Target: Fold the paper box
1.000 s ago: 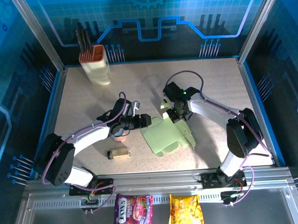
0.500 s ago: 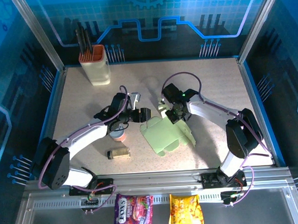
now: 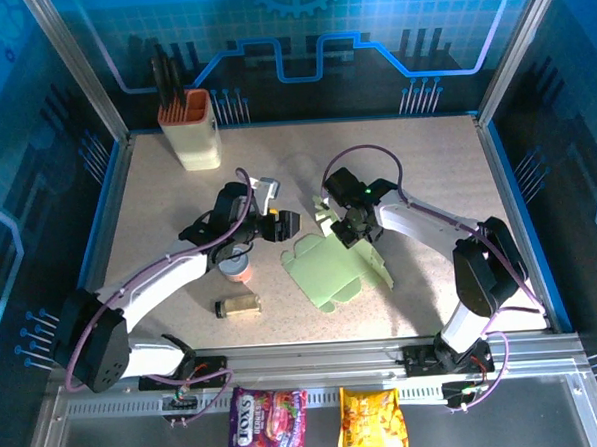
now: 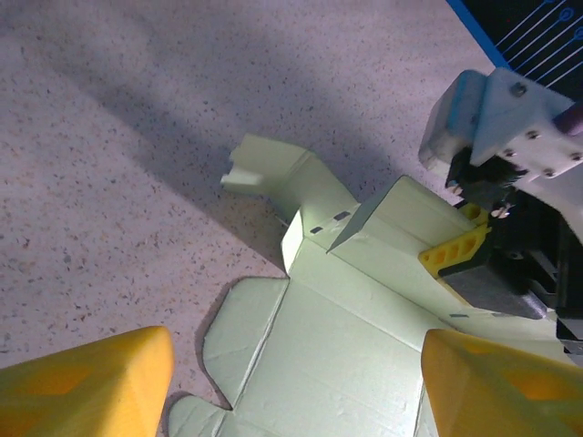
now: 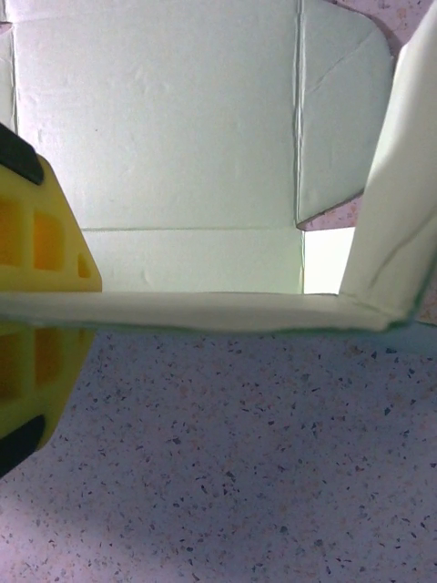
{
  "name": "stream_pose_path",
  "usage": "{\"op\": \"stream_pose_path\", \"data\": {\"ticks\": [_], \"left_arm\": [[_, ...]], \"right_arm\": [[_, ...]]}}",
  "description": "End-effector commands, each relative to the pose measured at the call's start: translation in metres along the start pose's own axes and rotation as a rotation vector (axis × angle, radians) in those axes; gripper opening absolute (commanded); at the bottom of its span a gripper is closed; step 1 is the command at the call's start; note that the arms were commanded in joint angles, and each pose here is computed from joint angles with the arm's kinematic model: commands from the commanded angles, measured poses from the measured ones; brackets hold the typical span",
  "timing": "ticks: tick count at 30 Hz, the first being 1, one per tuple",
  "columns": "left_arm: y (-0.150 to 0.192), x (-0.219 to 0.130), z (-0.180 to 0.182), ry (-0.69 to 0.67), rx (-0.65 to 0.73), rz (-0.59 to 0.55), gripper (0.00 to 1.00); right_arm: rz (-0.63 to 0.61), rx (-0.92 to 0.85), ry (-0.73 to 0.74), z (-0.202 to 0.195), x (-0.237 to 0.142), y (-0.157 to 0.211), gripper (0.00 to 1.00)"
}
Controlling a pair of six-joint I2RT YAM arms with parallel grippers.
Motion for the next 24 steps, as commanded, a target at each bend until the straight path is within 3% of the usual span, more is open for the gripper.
{"op": "stream_pose_path", "data": {"ticks": [1,15,24], "left_arm": [[-0.013,-0.011,0.000,-0.023,0.071,-0.064,0.73],[-0.015,-0.034,-0.018,0.059,0.389,-0.184,0.74],[0.005,-0.026,-0.021,0.112,0.464,-0.139,0.76]], "right_arm": [[0.107,-0.035,-0.018,-0.003,0.004,0.023,0.07],[-0.129,-0.309,-0.271,0.003,-0.064,0.026,0.11],[-0.172,-0.489,-0.303,0.005,-0.077,0.035,0.12]]}}
Point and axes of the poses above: each hand's point on the last joint's axis, 136 mm out from that joint toward the fingers, its own x axis out along the fingers, its own z axis along the line the jaws close on, y = z × x, the point moved 5 cm from there along -x, back along the fingers, and after that the axes turned 15 degrees about x, right-handed, at the moved point
